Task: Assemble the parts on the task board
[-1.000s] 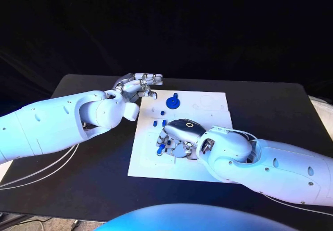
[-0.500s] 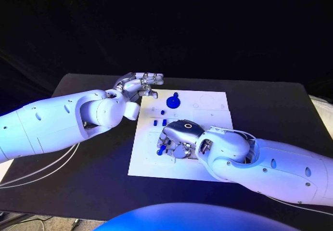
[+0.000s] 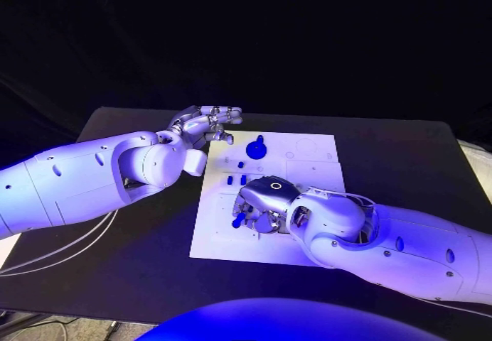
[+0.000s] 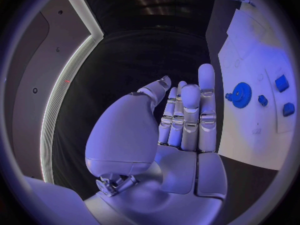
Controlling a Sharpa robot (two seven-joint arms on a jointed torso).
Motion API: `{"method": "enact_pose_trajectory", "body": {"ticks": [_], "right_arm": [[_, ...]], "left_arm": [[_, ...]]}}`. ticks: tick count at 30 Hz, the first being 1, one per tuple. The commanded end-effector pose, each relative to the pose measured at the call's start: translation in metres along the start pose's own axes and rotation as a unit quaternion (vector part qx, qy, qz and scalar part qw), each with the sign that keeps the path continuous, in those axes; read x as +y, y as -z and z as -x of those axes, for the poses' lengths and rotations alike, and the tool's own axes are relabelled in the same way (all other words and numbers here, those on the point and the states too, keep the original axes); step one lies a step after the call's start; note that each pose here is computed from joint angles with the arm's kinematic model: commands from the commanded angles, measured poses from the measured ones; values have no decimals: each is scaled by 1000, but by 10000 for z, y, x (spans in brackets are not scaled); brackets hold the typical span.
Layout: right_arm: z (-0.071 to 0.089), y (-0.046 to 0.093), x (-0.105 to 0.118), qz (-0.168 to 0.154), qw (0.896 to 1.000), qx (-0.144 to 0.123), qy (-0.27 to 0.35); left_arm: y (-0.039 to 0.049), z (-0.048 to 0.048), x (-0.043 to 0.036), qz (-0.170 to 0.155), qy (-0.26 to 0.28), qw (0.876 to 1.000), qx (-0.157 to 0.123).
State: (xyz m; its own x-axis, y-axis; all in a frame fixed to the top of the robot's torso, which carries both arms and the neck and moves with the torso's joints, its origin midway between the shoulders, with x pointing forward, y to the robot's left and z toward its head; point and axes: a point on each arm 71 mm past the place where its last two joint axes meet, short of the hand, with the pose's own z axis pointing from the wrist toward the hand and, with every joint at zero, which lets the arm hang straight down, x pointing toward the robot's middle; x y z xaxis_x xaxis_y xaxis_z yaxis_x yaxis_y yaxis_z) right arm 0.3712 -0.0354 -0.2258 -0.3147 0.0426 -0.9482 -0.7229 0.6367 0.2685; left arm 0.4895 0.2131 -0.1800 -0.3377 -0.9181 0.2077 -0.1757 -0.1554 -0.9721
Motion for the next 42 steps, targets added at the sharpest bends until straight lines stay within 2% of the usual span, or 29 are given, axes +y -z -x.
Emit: {"method": "enact_pose_trajectory", "body": {"ticks": [1,14,19,29,42], "right_arm": [[-18,-10,-17,-12,1000,9,19],[-82,-54,-8,-15,999,37,15],[-74,-53,-13,-13,999,30,7],[-27,-8,-38,-6,1000,-7,-16],[-21,19,16,4,999,-12,-33]], "left_arm": [[-2,-25,-5,-2,5,1000,10],[-5,-38,-3,-2,6,1000,12],[-5,-38,-3,-2,6,1000,12],[-6,-28,-3,-1,5,1000,11],[-5,-20,-3,-1,5,1000,10]]}}
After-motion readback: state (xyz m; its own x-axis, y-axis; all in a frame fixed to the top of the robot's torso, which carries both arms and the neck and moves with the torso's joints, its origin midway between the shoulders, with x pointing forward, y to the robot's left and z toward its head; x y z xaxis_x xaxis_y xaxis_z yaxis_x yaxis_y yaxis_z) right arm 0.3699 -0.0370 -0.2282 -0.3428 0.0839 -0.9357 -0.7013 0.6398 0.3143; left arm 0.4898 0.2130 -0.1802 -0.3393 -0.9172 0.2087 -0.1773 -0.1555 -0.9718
